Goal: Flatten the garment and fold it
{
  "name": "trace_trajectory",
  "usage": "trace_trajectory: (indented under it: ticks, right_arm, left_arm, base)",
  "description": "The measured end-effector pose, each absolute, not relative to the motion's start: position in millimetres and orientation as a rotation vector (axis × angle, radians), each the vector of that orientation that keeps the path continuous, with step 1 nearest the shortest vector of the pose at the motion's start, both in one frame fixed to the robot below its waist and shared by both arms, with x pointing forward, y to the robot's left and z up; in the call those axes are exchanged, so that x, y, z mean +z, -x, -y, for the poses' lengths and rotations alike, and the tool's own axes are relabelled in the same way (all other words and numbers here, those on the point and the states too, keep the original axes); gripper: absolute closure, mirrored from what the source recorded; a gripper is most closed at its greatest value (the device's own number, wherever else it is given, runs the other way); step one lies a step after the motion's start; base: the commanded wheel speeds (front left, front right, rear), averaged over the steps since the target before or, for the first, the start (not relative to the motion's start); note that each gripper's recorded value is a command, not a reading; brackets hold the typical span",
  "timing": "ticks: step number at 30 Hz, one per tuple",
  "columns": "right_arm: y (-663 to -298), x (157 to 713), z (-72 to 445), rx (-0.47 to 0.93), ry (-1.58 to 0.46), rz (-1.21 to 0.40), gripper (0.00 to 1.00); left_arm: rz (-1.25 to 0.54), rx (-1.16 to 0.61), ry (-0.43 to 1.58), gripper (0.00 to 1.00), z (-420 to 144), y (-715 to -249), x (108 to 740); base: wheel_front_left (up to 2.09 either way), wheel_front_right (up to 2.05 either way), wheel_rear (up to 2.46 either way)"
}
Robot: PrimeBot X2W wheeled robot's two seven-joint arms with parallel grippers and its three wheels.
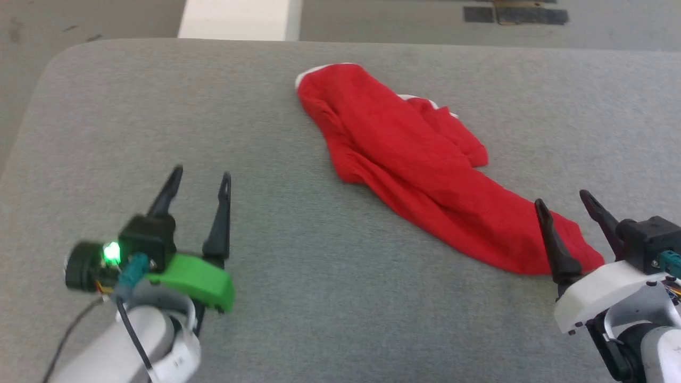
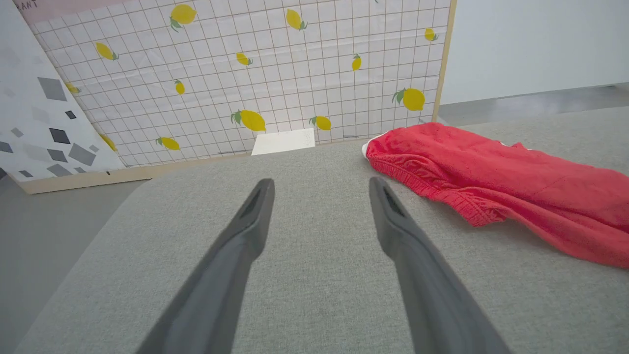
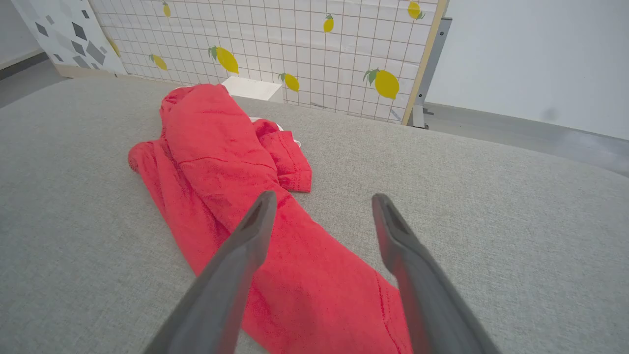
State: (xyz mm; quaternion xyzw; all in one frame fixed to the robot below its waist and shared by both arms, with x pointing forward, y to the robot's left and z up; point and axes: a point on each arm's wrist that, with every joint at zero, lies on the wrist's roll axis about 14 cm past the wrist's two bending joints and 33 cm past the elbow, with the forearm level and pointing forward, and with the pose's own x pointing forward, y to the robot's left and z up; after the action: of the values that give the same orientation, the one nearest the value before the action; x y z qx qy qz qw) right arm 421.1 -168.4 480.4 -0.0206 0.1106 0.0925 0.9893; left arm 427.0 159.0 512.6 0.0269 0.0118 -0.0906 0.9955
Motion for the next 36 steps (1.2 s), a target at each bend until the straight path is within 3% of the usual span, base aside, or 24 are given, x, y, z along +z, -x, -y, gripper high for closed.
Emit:
trace_trajectory:
  ticks: [9, 17, 25, 36]
  right_arm:
    - [-431, 458, 151, 0.294, 0.072, -0.407, 0.0]
    - [-490, 462, 132, 0.428, 0.196, -0.626, 0.0]
    - [-535, 428, 119, 0.473, 0.272, -0.871, 0.0]
    - [-542, 368, 101, 0.551, 0.439, -1.054, 0.0]
  left_arm:
    - [-0.025, -0.1, -0.048, 0.0, -172, -394, 507]
    - [-0.04, -0.057, -0.047, 0.0, -181, -390, 501]
    - [-0.082, 0.001, -0.03, 0.0, -191, -391, 487]
    - [-0.126, 0.083, -0.057, 0.0, -211, -382, 473]
  base:
    - [0.0, 0.0, 0.0]
    - [0.0, 0.0, 0.0]
    - [0.0, 0.0, 0.0]
    - [0.0, 0.0, 0.0]
